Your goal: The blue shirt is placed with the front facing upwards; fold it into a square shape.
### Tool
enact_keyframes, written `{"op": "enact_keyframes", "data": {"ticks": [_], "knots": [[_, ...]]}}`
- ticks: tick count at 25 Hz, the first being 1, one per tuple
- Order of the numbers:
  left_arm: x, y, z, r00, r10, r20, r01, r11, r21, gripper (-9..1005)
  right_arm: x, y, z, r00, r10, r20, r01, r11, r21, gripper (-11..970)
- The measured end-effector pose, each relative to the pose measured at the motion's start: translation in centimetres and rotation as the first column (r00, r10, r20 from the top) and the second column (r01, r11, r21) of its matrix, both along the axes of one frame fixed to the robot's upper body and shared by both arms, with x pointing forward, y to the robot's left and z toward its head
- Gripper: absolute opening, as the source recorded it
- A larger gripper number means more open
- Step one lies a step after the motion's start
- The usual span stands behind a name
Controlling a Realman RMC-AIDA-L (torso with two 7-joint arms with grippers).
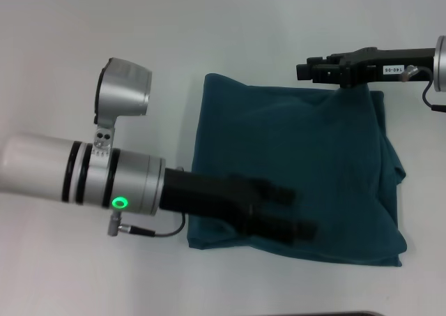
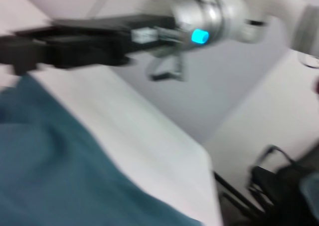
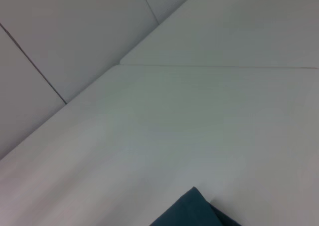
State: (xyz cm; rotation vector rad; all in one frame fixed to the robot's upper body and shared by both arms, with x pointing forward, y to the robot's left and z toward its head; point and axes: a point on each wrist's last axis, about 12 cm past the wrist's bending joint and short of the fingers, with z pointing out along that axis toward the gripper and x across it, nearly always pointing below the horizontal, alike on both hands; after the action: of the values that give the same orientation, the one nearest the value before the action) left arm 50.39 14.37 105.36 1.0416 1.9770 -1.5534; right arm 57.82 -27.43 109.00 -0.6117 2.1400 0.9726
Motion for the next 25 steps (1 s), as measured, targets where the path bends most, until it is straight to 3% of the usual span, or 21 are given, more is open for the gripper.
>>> {"op": "enact_keyframes", "data": {"ticks": [5,16,25], "knots": [[0.9,-0.4,-1.1,0.995,0.099,0.005,-0.099,0.994,0.051,913,0.0,0.1,0.0,1.000,0.001,0.001,-0.001,1.000,0.002,374],[0.1,-1.0,-2.2,0.999,0.041,0.013,-0.043,0.990,0.138,912,0.2,0.3,0.2,1.000,0.002,0.007,-0.002,1.000,0.002,374],[0.2,-0.9,-0.1,1.000,-0.002,0.030,0.001,1.000,0.021,912,0.3,0.1,0.1,1.000,-0.004,0.007,0.004,1.000,-0.006,374]]}}
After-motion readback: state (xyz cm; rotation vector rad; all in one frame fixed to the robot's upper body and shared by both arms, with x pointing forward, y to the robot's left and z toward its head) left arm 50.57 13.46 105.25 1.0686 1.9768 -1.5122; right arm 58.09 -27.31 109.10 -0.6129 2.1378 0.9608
